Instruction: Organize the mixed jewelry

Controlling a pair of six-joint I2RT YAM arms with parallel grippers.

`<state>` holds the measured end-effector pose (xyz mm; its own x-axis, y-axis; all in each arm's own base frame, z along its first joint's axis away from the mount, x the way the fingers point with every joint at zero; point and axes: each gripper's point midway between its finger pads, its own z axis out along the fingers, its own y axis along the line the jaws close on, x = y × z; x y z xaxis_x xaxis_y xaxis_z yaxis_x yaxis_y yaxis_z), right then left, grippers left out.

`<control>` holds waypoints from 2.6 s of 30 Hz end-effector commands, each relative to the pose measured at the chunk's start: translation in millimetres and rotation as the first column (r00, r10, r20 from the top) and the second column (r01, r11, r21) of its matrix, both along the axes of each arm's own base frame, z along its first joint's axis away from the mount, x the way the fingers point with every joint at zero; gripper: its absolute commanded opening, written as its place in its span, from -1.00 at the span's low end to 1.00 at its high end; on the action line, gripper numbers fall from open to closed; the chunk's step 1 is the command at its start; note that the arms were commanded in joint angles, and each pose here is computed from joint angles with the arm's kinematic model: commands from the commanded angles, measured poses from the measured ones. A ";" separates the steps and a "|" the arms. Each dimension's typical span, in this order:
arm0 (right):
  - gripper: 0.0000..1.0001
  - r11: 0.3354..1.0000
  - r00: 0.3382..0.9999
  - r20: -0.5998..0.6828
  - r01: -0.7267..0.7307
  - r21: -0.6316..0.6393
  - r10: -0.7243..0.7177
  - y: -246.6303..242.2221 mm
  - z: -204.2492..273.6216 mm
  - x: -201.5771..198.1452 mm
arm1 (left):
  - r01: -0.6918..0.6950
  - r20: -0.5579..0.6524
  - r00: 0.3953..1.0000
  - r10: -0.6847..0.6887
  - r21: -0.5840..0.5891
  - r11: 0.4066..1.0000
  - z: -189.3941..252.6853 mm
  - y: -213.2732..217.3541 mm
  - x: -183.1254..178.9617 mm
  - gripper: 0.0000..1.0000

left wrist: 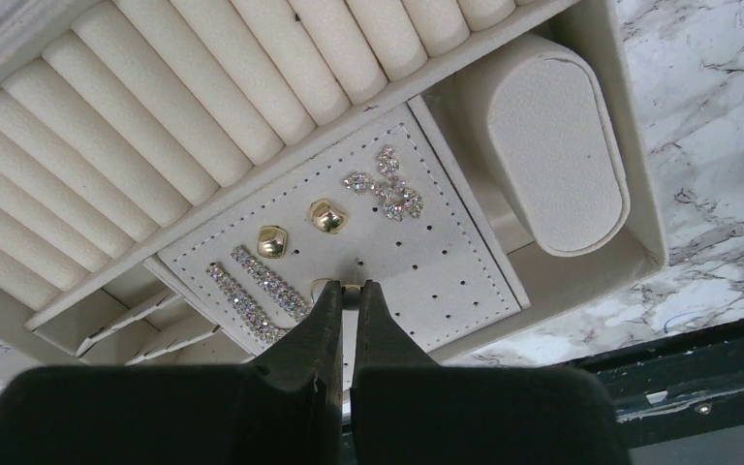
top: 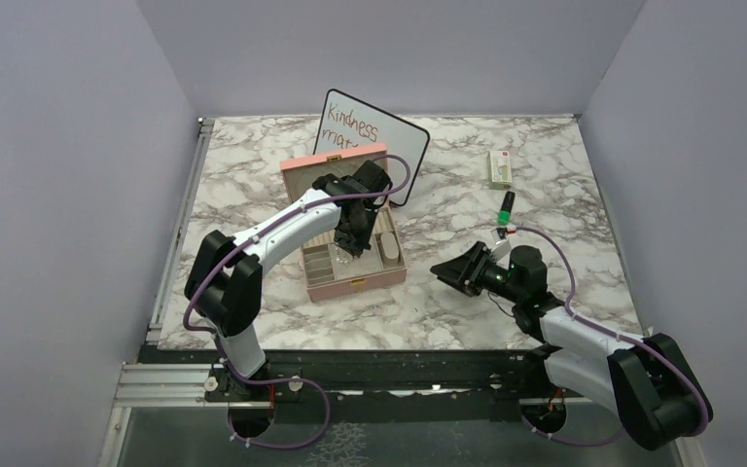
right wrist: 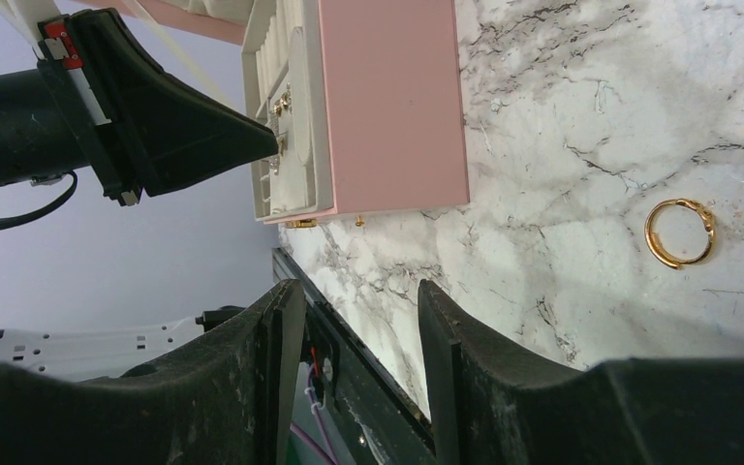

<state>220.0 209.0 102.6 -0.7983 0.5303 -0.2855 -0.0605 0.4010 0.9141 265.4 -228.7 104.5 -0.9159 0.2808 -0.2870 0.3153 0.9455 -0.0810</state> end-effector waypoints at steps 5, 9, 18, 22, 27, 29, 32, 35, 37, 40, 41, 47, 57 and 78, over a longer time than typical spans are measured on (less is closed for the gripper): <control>0.02 1.000 1.000 0.015 0.011 0.004 -0.011 0.2 2.3 2.4 | 0.029 -0.025 0.999 -0.029 -0.001 1.000 4.0 -0.6 -11.1 -1.00; 0.02 1.000 1.000 0.013 0.010 0.005 -0.010 0.4 1.9 2.5 | 0.029 -0.024 0.999 -0.029 -0.001 1.000 5.6 -0.2 -11.9 -1.00; 0.01 1.000 1.000 0.011 0.011 0.006 -0.012 0.1 1.9 1.8 | 0.030 -0.023 0.999 -0.030 0.010 0.999 5.2 2.2 -12.9 -1.00; 0.01 1.000 1.000 0.014 0.010 0.007 -0.011 0.3 2.8 2.2 | 0.017 -0.016 1.000 -0.016 0.024 1.000 3.3 2.7 -8.8 -1.00; 0.02 1.000 1.000 0.018 0.011 0.003 -0.011 0.0 3.6 2.1 | 0.004 -0.004 1.000 -0.004 0.036 0.999 2.8 1.8 -2.9 -0.86; 0.01 1.000 1.000 0.019 0.015 0.002 -0.015 -0.5 3.9 2.3 | 0.005 -0.004 1.000 -0.005 0.034 0.999 3.1 0.7 -2.2 -0.75; 0.02 1.000 1.000 0.021 0.015 0.003 -0.015 -0.6 4.9 2.3 | 0.006 -0.004 1.000 -0.006 0.031 1.000 3.8 -0.1 -1.9 -0.62; 0.01 1.000 1.000 0.023 0.016 0.002 -0.016 -0.5 5.6 3.1 | 0.006 -0.002 1.000 -0.006 0.023 1.000 5.6 -1.0 -1.7 -0.55; 0.02 1.000 1.000 0.023 0.015 0.002 -0.015 -0.3 6.0 3.3 | 0.007 -0.001 1.000 -0.007 0.017 1.000 7.2 -1.9 -2.3 -0.51; 0.01 1.000 1.000 0.025 0.013 0.002 -0.013 -0.1 6.5 3.3 | 0.005 0.010 1.000 -0.005 0.009 1.000 11.2 -2.9 -0.8 -0.48; 0.02 1.000 1.000 0.027 0.012 0.003 -0.012 0.0 7.2 3.6 | 0.002 0.014 1.000 -0.003 0.007 1.000 12.8 -2.9 -0.1 -0.46; 0.02 0.999 0.998 0.055 0.006 -0.036 -0.004 -0.9 10.3 7.0 | -0.009 0.057 0.998 0.011 -0.027 1.000 27.4 -6.4 4.8 -0.32; 0.02 0.981 0.985 0.146 -0.069 -0.182 0.097 6.9 33.5 15.5 | -0.112 0.213 0.968 0.131 -0.101 0.989 53.2 7.4 12.0 0.10; -0.38 0.877 0.956 0.143 -0.167 -0.451 0.255 165.1 39.7 25.4 | -0.437 0.424 0.588 0.689 -0.551 0.711 93.0 100.3 -12.6 0.57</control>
